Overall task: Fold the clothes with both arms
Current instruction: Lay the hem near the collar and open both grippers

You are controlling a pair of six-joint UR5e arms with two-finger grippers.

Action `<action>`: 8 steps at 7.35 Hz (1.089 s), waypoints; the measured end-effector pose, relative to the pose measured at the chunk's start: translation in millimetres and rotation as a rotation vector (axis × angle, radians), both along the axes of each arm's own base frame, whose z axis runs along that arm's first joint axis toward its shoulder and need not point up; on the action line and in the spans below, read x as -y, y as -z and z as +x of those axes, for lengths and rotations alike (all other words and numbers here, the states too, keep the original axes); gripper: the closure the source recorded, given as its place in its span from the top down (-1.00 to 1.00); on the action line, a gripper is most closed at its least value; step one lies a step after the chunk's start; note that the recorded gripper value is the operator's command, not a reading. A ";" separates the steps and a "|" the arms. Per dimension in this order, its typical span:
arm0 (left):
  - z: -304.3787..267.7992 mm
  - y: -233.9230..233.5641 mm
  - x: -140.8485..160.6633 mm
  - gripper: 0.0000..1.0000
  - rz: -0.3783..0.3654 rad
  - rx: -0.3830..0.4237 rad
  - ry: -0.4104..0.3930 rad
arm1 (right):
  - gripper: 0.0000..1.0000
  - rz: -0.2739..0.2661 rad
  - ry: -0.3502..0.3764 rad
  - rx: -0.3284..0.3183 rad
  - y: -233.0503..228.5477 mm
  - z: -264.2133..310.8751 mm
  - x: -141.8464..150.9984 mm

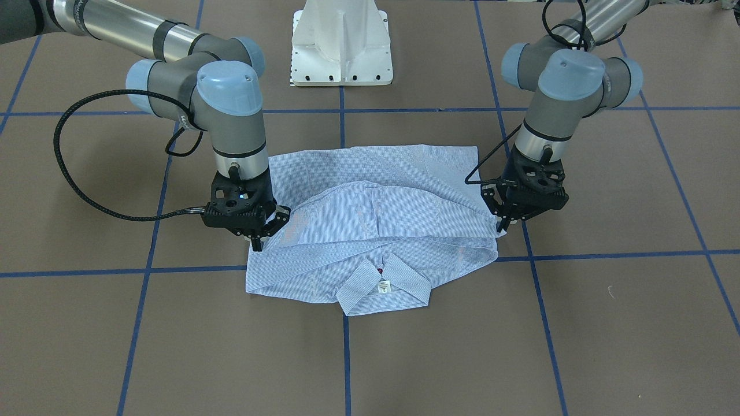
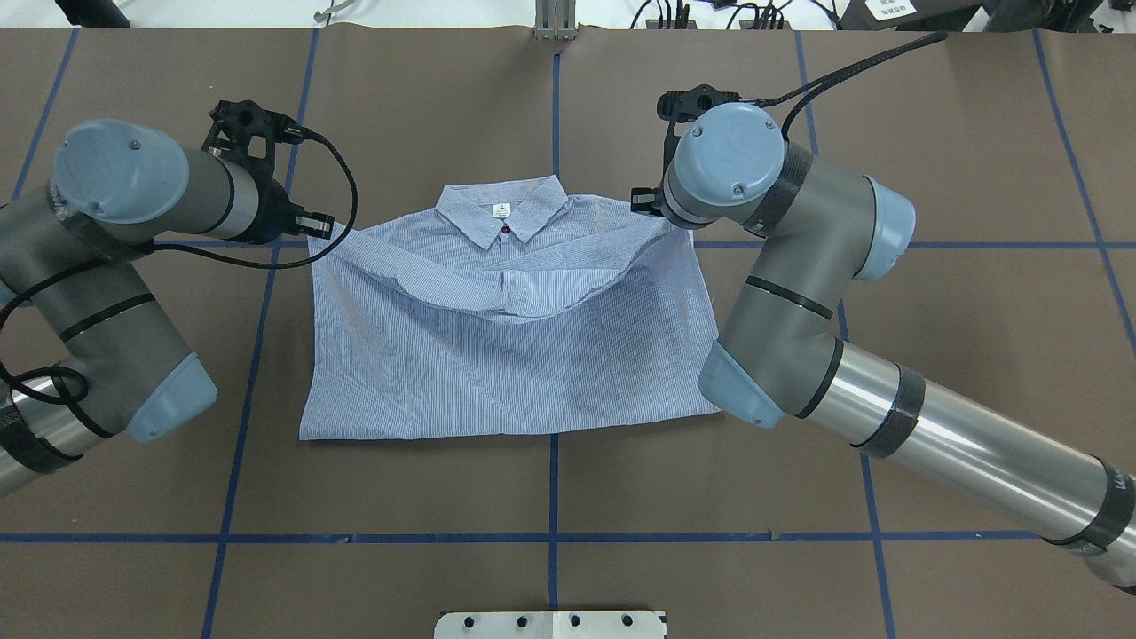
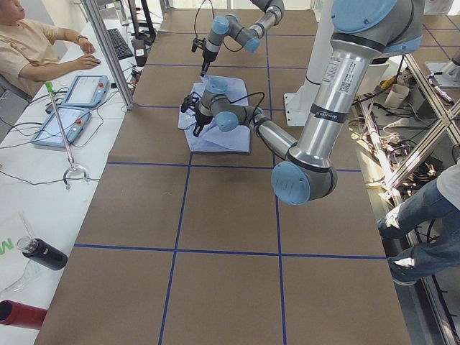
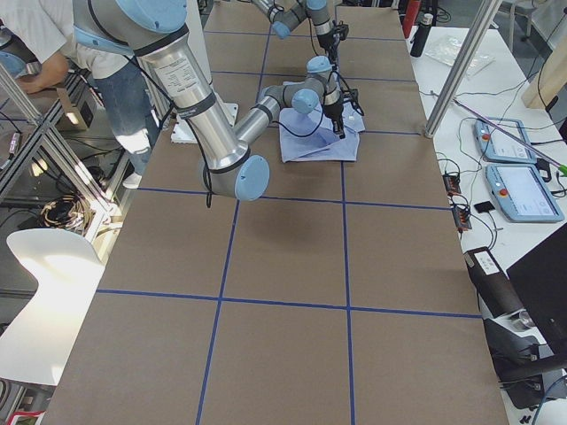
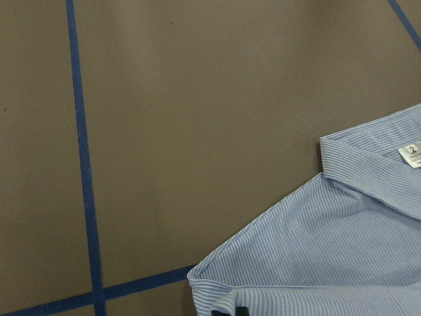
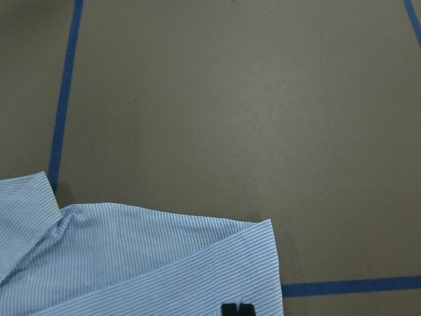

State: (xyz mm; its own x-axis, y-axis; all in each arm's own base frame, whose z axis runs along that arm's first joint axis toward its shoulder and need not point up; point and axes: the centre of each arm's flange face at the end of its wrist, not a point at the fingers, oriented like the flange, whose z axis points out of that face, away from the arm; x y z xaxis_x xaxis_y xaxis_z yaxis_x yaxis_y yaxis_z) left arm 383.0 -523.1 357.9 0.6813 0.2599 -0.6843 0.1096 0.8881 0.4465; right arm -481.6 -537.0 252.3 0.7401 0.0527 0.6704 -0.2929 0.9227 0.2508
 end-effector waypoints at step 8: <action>8.6 -26.6 8.9 -1.00 0.005 -0.008 -0.010 | -1.00 0.013 0.066 -0.038 -33.8 -3.4 21.9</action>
State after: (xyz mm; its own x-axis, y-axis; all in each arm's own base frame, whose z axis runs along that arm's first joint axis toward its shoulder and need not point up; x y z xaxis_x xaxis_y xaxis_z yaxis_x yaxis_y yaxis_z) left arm 391.5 -532.0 384.5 0.6731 0.2700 -0.6885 0.1047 0.8868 0.4501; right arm -485.1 -558.9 286.1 0.7665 -0.0059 0.6422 -0.2214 0.9362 0.2729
